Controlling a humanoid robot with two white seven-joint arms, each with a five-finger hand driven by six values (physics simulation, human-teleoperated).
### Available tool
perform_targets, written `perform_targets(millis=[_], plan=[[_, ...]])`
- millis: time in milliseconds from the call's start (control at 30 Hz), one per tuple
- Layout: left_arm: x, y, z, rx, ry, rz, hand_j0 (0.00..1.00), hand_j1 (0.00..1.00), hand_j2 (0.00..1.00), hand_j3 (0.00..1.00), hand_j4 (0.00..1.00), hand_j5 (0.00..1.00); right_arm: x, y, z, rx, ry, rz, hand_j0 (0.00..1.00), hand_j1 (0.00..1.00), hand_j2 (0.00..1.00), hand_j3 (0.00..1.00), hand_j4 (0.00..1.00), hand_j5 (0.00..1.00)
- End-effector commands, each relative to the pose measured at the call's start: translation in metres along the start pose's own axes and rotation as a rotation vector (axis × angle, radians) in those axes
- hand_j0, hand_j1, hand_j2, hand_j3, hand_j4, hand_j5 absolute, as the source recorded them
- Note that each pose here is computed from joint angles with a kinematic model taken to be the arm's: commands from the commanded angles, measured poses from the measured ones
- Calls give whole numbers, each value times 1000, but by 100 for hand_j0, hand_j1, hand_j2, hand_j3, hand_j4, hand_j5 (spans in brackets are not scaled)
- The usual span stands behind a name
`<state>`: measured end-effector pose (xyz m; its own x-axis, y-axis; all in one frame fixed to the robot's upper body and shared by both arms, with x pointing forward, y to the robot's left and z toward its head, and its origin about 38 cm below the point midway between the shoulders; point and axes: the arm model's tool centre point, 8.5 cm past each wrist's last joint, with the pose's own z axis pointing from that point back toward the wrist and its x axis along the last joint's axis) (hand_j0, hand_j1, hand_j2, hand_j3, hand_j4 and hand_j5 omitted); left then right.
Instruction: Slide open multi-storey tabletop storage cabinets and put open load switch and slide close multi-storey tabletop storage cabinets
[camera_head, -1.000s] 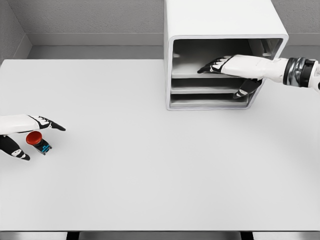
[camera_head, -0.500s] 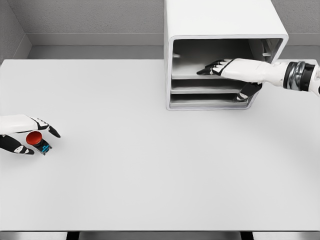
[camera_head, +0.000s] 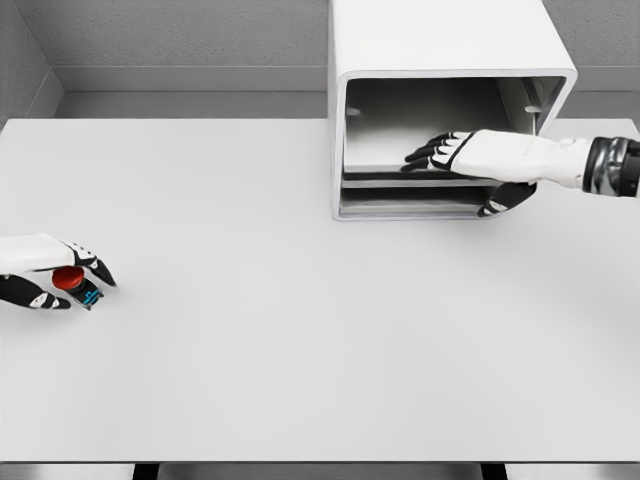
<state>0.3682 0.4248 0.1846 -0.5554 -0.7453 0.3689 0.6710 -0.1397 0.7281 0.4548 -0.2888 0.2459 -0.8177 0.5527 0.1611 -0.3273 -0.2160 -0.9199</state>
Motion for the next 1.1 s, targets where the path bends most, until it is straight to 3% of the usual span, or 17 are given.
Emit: perform_targets(millis=[0,267,567,700,800,867,1067], plan=[[0,1,1,6,2,4,67,67,67,67,67,67,6,-5,7,-7,-11,14,100,100,100,100,100,100],[-4,0,2,7,12,10,59,59,59,59,59,59,14,-5,17,-7,-21,29,100,100,100,100,100,100],[-4,4,4,13,15,5,43,43,43,43,43,43,23,-9,31,-30,-33,31,100,100,100,100,100,100],[-2,18,8,51,14,-15,43,43,43,43,43,43,19,-27,32,-77,-22,50,100,100,100,100,100,100],[1,29,12,82,10,-32,43,43,43,43,43,43,1,-12,14,-43,21,36,100,100,100,100,100,100],[3,35,13,97,9,-40,43,43,43,43,43,43,0,-2,14,-21,28,29,100,100,100,100,100,100],[14,57,0,141,-37,-76,43,43,43,43,43,43,-2,-1,19,-15,39,30,100,100,100,100,100,100]])
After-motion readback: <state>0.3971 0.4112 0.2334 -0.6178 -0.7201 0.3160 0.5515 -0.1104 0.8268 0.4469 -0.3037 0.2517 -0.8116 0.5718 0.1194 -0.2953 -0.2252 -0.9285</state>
